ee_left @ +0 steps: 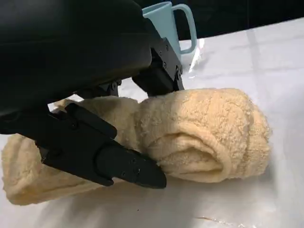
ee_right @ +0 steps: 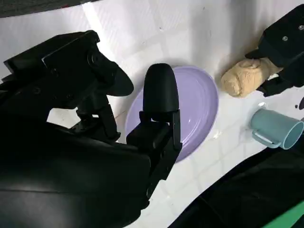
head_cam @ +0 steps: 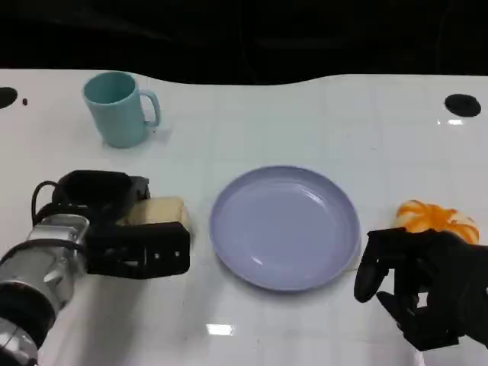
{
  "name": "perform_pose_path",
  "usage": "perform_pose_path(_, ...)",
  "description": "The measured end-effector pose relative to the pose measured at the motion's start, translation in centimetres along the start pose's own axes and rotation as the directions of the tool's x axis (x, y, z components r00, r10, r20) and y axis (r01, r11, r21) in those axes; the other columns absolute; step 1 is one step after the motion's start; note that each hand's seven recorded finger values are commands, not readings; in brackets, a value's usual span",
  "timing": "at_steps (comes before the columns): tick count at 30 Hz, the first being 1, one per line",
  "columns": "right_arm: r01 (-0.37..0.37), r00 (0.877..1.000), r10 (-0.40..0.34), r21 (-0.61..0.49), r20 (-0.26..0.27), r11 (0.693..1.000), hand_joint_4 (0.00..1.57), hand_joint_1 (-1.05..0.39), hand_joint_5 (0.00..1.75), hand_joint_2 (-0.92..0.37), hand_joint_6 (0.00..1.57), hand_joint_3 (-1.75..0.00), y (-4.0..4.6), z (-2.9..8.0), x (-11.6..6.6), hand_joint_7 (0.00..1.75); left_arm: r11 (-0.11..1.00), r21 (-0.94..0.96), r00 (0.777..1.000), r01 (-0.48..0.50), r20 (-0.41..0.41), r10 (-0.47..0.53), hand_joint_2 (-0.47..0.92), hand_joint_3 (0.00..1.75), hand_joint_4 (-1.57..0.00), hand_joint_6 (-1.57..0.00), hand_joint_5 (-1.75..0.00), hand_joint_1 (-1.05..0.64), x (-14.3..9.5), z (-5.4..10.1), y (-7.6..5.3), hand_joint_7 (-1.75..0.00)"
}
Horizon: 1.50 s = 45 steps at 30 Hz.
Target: Grasp the towel on the left side of the plate with the left hand and place it into the plate.
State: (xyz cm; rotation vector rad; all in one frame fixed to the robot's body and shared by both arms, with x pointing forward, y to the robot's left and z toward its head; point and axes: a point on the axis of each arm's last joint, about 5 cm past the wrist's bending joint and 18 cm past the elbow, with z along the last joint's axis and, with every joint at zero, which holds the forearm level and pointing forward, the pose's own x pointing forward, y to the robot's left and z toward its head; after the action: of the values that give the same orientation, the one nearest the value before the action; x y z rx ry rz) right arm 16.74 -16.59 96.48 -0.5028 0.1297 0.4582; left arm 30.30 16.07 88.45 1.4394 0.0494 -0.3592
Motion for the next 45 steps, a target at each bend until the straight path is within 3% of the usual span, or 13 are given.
perform_pose_path(5, -0.008, 1.0, 0.008, -0.003, 0.001, 1.0, 0.74, -0.01, 1.75, -0.54, 0.71, -1.11, 0.15, 0.2, 0.1, 1.43, 0.997, -0.051, 0.998, -0.054, -0.018, 0.053, 0.92, 0.22, -0.84, -0.69, -1.75, -0.22, 0.0, 0.1, 0.0, -1.39)
perform_pose_path(9, -0.013, 1.0, 0.013, -0.004, 0.009, 1.0, 0.75, -0.01, 1.75, -0.54, 0.71, -1.11, 0.36, 0.4, 0.3, 1.43, 0.978, -0.143, 0.988, -0.154, 0.002, 0.156, 0.92, 0.25, -0.84, -0.52, -1.75, -0.2, 0.1, 0.6, 0.4, -1.71)
perform_pose_path(17, -0.01, 1.0, 0.01, -0.001, 0.01, 1.0, 0.74, -0.02, 1.75, -0.54, 0.71, -1.11, 0.48, 0.4, 0.4, 1.41, 0.933, -0.213, 0.937, -0.289, 0.134, 0.321, 0.86, 0.31, -0.85, -0.56, -1.75, -0.24, 0.2, 2.9, 2.6, -1.75)
perform_pose_path(18, -0.009, 1.0, 0.009, -0.001, 0.01, 1.0, 0.74, -0.02, 1.75, -0.55, 0.71, -1.11, 0.5, 0.4, 0.4, 1.41, 0.928, -0.221, 0.929, -0.3, 0.155, 0.337, 0.84, 0.24, -0.85, -0.66, -1.75, -0.27, 0.2, 3.3, 2.9, -1.4)
perform_pose_path(19, -0.008, 1.0, 0.008, 0.0, 0.01, 1.0, 0.74, -0.01, 1.75, -0.55, 0.71, -1.11, 0.51, 0.4, 0.4, 1.41, 0.924, -0.227, 0.921, -0.308, 0.172, 0.349, 0.86, 0.19, -0.85, -0.73, -1.75, -0.26, 0.2, 3.6, 3.2, -1.23)
perform_pose_path(20, -0.008, 1.0, 0.008, 0.0, 0.01, 1.0, 0.74, -0.01, 1.75, -0.55, 0.71, -1.11, 0.51, 0.4, 0.4, 1.41, 0.921, -0.233, 0.914, -0.312, 0.189, 0.358, 0.87, 0.18, -0.85, -0.73, -1.75, -0.25, 0.1, 4.1, 3.6, -1.24)
perform_pose_path(21, -0.008, 1.0, 0.008, 0.0, 0.011, 1.0, 0.74, -0.01, 1.75, -0.55, 0.71, -1.1, 0.52, 0.4, 0.4, 1.41, 0.919, -0.238, 0.908, -0.315, 0.205, 0.365, 0.87, 0.23, -0.86, -0.68, -1.75, -0.24, 0.1, 4.5, 3.8, -1.41)
perform_pose_path(22, -0.008, 1.0, 0.008, 0.001, 0.012, 1.0, 0.74, -0.01, 1.75, -0.55, 0.71, -1.1, 0.52, 0.4, 0.4, 1.41, 0.916, -0.245, 0.902, -0.318, 0.218, 0.372, 0.77, 0.48, -0.87, -0.64, -1.75, -0.23, 0.0, 4.9, 4.1, -1.6)
perform_pose_path(24, -0.008, 1.0, 0.008, 0.001, 0.015, 1.0, 0.74, -0.01, 1.75, -0.55, 0.71, -1.1, 0.52, 0.5, 0.4, 1.42, 0.913, -0.261, 0.894, -0.313, 0.244, 0.376, 0.63, 0.78, -0.88, -0.63, -1.75, -0.22, -0.2, 5.8, 4.3, -1.72)
perform_pose_path(26, -0.006, 1.0, 0.006, 0.001, 0.017, 1.0, 0.75, -0.01, 1.75, -0.55, 0.72, -1.1, 0.49, 0.5, 0.3, 1.42, 0.917, -0.274, 0.894, -0.291, 0.264, 0.363, 0.6, 0.84, -0.88, -0.62, -1.75, -0.22, -0.3, 6.7, 4.3, -1.74)
perform_pose_path(42, 0.005, 1.0, -0.005, 0.01, 0.007, 1.0, 0.75, 0.01, 1.75, -0.55, 0.73, -1.1, -0.21, 0.2, -0.2, 1.42, 0.945, -0.311, 0.903, -0.104, 0.369, 0.221, 0.56, 0.82, -0.85, -0.55, -1.75, -0.19, -1.2, 12.6, 3.6, -1.73)
perform_pose_path(44, 0.005, 1.0, -0.005, 0.011, 0.007, 1.0, 0.75, 0.01, 1.75, -0.55, 0.73, -1.1, -0.2, 0.2, -0.2, 1.42, 0.947, -0.307, 0.9, -0.091, 0.381, 0.21, 0.69, 0.57, -0.83, -0.67, -1.75, -0.22, -1.3, 13.1, 3.4, -1.2)
perform_pose_path(45, 0.005, 1.0, -0.005, 0.011, 0.007, 1.0, 0.75, 0.0, 1.75, -0.55, 0.73, -1.1, -0.2, 0.2, -0.2, 1.42, 0.948, -0.306, 0.899, -0.088, 0.385, 0.207, 0.73, 0.49, -0.82, -0.71, -1.75, -0.23, -1.4, 13.2, 3.3, -1.05)
